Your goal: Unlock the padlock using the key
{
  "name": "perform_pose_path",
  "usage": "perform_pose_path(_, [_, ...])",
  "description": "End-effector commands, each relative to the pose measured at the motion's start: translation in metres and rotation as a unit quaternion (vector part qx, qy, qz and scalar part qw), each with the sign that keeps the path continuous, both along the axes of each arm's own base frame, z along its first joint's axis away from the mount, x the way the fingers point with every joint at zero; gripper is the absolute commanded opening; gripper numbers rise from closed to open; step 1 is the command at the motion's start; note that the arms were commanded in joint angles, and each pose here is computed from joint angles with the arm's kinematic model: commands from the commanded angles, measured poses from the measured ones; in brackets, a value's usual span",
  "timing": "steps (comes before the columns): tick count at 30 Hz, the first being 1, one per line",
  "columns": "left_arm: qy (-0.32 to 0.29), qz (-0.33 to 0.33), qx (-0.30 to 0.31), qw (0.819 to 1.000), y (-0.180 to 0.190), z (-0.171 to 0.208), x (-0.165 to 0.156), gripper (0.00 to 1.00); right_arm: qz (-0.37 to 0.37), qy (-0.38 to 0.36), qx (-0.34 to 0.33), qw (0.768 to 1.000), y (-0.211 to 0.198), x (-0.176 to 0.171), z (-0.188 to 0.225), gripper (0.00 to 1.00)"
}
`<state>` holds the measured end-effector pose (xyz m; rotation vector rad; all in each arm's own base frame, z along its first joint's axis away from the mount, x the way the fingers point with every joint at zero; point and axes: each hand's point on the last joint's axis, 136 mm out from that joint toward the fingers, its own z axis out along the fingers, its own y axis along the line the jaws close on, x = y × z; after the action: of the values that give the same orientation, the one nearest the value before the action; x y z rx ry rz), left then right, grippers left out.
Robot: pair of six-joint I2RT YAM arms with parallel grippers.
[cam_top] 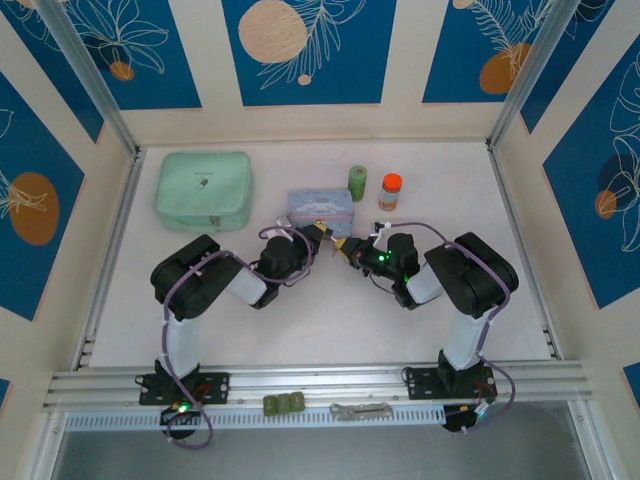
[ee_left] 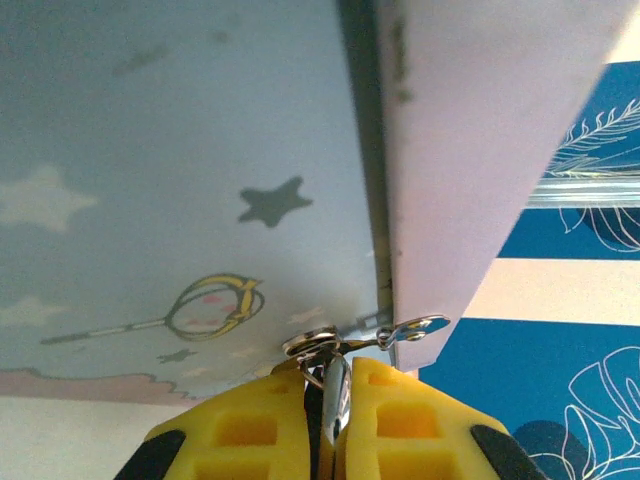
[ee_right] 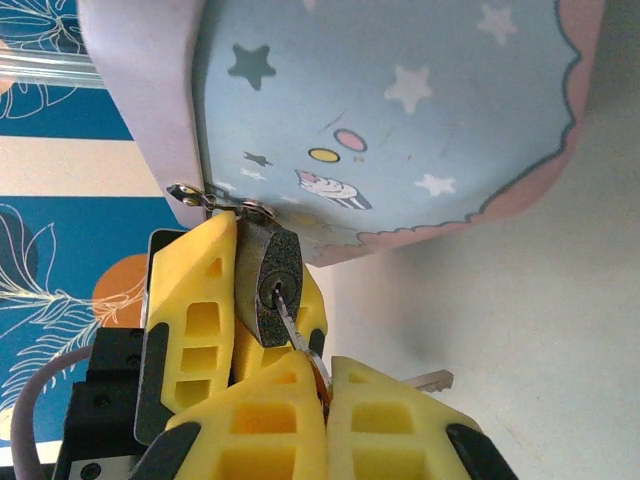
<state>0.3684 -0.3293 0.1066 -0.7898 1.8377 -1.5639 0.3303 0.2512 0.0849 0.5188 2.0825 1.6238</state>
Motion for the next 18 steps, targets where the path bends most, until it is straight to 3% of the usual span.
perform_pose_path(1, [-0.098, -0.184, -0.107, 0.972, -0.071, 0.093, -0.065, 0.00, 0.093, -0.045, 0.019, 0.994, 0.036, -0.015, 0.018, 0.00])
perform_pose_path(8, [-0.089, -0.206, -0.100, 0.969, -0.070, 0.086, -0.076, 0.00, 0.148, -0.067, 0.010, 0.987, 0.021, -0.005, 0.022, 0.00])
perform_pose_path(18, [-0.106, -0.229, -0.105, 0.962, -0.081, 0.096, -0.078, 0.00, 0.205, -0.089, -0.002, 0.975, 0.038, -0.014, 0.037, 0.00])
